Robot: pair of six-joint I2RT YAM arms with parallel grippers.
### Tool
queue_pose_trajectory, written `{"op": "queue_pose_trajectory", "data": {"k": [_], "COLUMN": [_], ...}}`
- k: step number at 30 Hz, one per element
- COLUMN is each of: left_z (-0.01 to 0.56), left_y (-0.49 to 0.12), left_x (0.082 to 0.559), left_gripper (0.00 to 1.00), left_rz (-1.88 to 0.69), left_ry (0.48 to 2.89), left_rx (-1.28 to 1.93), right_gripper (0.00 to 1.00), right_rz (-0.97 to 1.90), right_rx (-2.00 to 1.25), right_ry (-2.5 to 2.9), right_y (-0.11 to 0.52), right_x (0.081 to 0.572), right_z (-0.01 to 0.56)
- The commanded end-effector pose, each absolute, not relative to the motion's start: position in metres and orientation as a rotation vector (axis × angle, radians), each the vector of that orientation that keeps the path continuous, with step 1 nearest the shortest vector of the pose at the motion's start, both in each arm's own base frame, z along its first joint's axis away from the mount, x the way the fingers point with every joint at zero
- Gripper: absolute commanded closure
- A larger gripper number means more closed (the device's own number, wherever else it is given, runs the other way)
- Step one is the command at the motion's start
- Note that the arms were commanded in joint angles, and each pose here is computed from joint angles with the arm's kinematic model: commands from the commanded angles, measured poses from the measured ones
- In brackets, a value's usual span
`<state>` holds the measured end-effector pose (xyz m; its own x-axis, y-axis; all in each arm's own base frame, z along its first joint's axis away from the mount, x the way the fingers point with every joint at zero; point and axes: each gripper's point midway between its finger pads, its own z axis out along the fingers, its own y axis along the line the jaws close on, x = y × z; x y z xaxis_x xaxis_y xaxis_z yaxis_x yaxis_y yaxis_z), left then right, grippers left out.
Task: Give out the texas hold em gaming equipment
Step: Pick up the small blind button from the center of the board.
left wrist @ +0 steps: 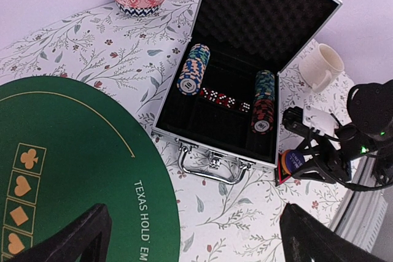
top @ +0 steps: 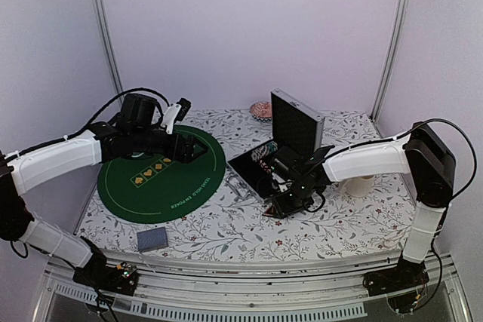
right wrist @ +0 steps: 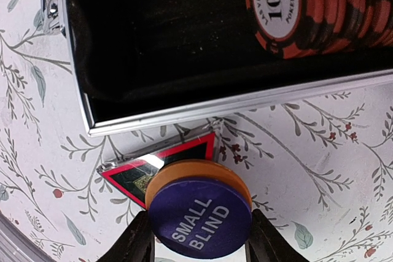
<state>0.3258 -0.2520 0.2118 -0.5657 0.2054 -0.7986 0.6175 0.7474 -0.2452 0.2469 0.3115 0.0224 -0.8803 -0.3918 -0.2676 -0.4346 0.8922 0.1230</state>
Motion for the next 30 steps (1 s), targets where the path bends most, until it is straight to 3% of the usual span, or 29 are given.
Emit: {"op": "queue_pose_trajectory", "data": {"k": [1, 17, 30], "left_z": [0.202, 0.200, 0.201], "left_y": [-0.254, -0.255, -0.256], "left_x": [0.325, 0.325, 0.324], "left_gripper": [0.02, 0.02, 0.02], "left_rz": [-0.653, -0.656, -0.660], "left_ry": [2.158, 2.161, 2.160], "left_rx": [0.624, 0.626, 0.630], "right_gripper": [0.55, 0.54, 0.59], "right_rz": [0.254, 0.391, 0.253], "right_rx": [-0.611, -0.664, -0.617], "right_ry": [2.810, 2.762, 2.732], "right_y": [0.312, 0.331, 0.311], "right_x": [0.248, 0.248, 0.256], "right_z": [0.032, 0.046, 0.057]}}
